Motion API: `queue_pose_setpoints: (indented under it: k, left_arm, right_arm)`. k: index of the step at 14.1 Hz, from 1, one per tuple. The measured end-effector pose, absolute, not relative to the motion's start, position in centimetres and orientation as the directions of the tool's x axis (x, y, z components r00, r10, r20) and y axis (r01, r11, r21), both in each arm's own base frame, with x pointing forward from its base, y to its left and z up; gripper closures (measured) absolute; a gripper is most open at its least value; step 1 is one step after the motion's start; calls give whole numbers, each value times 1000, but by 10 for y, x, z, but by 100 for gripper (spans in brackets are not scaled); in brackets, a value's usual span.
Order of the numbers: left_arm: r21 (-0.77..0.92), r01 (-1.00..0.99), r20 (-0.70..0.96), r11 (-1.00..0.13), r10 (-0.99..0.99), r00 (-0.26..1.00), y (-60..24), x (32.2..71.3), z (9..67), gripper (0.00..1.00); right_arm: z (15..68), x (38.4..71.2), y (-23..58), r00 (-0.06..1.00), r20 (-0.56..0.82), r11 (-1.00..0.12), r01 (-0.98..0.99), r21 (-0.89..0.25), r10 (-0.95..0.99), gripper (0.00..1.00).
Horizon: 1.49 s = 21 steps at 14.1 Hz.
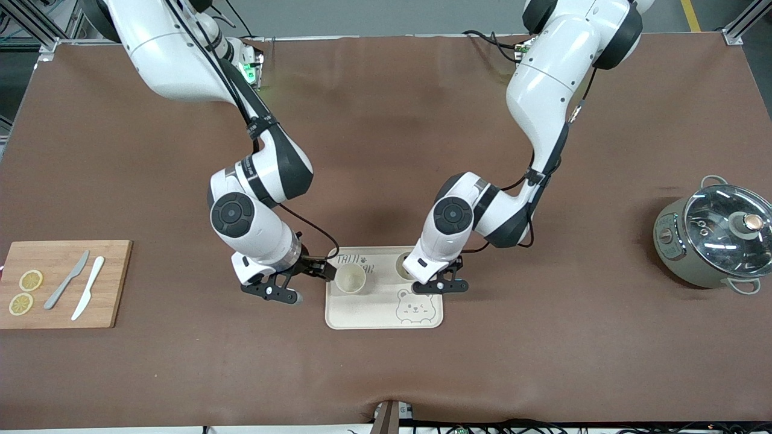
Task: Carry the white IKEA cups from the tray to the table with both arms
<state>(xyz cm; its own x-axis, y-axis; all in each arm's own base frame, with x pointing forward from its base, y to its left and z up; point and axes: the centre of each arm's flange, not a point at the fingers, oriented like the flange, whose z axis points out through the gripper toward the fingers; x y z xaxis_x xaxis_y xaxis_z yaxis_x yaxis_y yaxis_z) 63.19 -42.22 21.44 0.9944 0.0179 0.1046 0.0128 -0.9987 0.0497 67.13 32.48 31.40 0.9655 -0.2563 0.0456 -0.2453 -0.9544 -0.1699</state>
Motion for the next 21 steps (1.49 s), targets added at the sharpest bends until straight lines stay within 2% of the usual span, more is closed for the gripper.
queue_pose_setpoints:
  k: [4,5,9,13,16,21]
  left_arm:
    - [46,9,104,-999,14,994,-424,630,213,89]
    - [49,11,107,-999,16,994,-425,630,215,96]
    - [-30,70,28,-997,69,997,-415,627,235,96]
    - [-118,55,-34,-991,60,998,-378,621,333,96]
    - [-113,2,-44,-994,7,999,-316,607,378,96]
    - [-13,-40,-38,-999,-39,999,-190,557,396,96]
  right_arm:
    - [305,669,333,968,48,-957,-235,-168,-246,0]
    - [304,668,335,970,51,-960,-228,-162,-239,0]
    - [296,662,345,976,53,-968,-204,-144,-213,0]
    - [279,658,350,978,39,-971,-198,-133,-205,0]
    - [269,659,353,978,50,-971,-194,-138,-202,0]
    - [251,658,358,980,67,-974,-179,-136,-189,0]
